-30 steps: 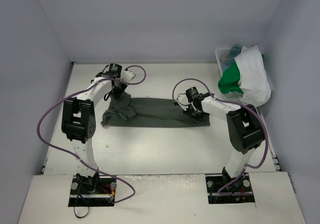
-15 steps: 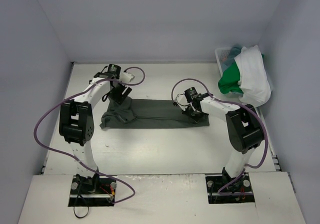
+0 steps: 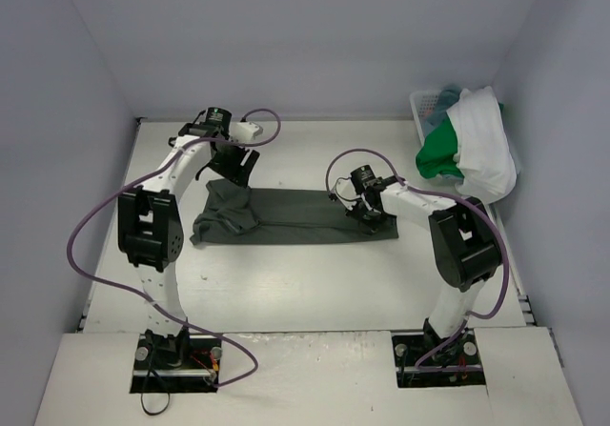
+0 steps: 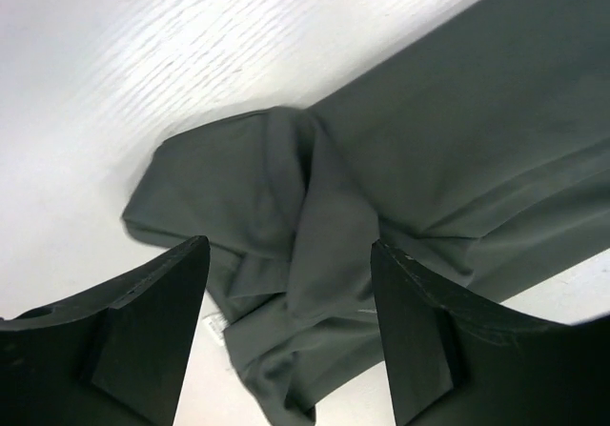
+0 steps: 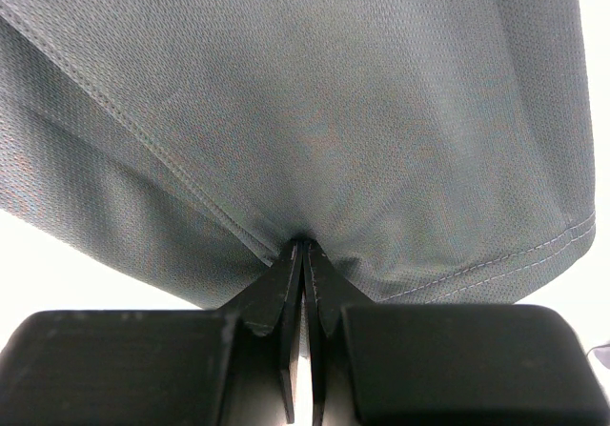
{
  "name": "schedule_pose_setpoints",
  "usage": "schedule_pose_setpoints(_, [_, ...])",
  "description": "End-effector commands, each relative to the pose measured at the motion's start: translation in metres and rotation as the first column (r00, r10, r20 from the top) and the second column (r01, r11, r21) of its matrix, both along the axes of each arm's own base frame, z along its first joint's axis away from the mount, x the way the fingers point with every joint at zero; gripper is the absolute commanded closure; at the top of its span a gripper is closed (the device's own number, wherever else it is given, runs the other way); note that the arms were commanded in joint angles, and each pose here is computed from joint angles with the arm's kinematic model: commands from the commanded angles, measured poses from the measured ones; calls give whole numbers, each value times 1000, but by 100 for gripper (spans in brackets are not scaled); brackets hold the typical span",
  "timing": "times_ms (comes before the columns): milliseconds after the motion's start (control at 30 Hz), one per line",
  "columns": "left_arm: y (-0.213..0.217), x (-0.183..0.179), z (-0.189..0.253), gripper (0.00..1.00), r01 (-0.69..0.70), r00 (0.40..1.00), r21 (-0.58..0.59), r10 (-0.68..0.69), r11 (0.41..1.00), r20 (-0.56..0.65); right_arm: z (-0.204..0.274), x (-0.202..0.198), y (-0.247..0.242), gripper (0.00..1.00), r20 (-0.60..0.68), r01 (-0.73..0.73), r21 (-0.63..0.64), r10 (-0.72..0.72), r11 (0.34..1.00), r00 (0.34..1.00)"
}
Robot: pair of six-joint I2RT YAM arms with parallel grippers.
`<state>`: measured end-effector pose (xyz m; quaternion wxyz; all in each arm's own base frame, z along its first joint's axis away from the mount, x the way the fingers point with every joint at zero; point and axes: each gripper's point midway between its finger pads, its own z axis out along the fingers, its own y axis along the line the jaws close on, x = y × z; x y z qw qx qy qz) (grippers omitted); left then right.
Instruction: Fold and stack the t-shirts
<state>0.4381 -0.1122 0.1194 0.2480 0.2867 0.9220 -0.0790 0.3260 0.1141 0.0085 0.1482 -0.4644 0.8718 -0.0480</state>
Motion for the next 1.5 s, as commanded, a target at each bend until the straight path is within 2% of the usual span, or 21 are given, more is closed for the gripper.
schedule_pose_setpoints(0, [-14, -9, -4, 38, 36, 995, -64, -42, 997, -88, -3, -2, 4, 100, -5, -3, 7, 3, 1000, 1000])
schedule_pose_setpoints(133, [-13, -7, -18, 40, 40, 993, -54, -46, 998, -108, -4, -3, 3, 100, -7, -5, 8, 5, 1000, 1000])
schedule_pose_setpoints(233, [-13, -6, -27, 47, 37, 991, -50, -44, 998, -129, -4, -5, 2, 100, -7, -7, 7, 7, 1000, 1000])
schedule_pose_setpoints(367, [-13, -6, -33, 64, 40, 989, -45, -47, 998, -143, -4, -5, 1, 100, -3, -9, -1, 9, 1000, 1000])
schedule_pose_setpoints(400, [-14, -6, -34, 72, 39, 988, -47, -46, 998, -146, -4, -6, 0, 100, -4, -10, -3, 10, 1000, 1000])
schedule_pose_setpoints(500, [-13, -6, -31, 84, 40, 989, -50, -47, 998, -143, -4, -5, 0, 100, -1, -9, -3, 9, 1000, 1000])
schedule_pose_setpoints(733, [-6, -10, -24, 97, 40, 990, -15, -42, 999, -133, -8, -5, 1, 100, -12, -4, 0, 4, 1000, 1000])
schedule_pose_setpoints(900, [5, -11, -7, 98, 21, 996, 29, -18, 999, -85, -17, 3, 5, 100, -4, -2, 8, 2, 1000, 1000])
schedule_pose_setpoints(1133, [20, -25, 0, 98, 2, 997, 98, 6, 995, -77, -40, 6, 6, 100, -36, -4, -10, 4, 1000, 999])
schedule_pose_setpoints(1467, [49, -60, -15, 98, -4, 988, 228, 40, 974, -151, -35, 5, 5, 100, -22, -4, -11, 3, 1000, 1000])
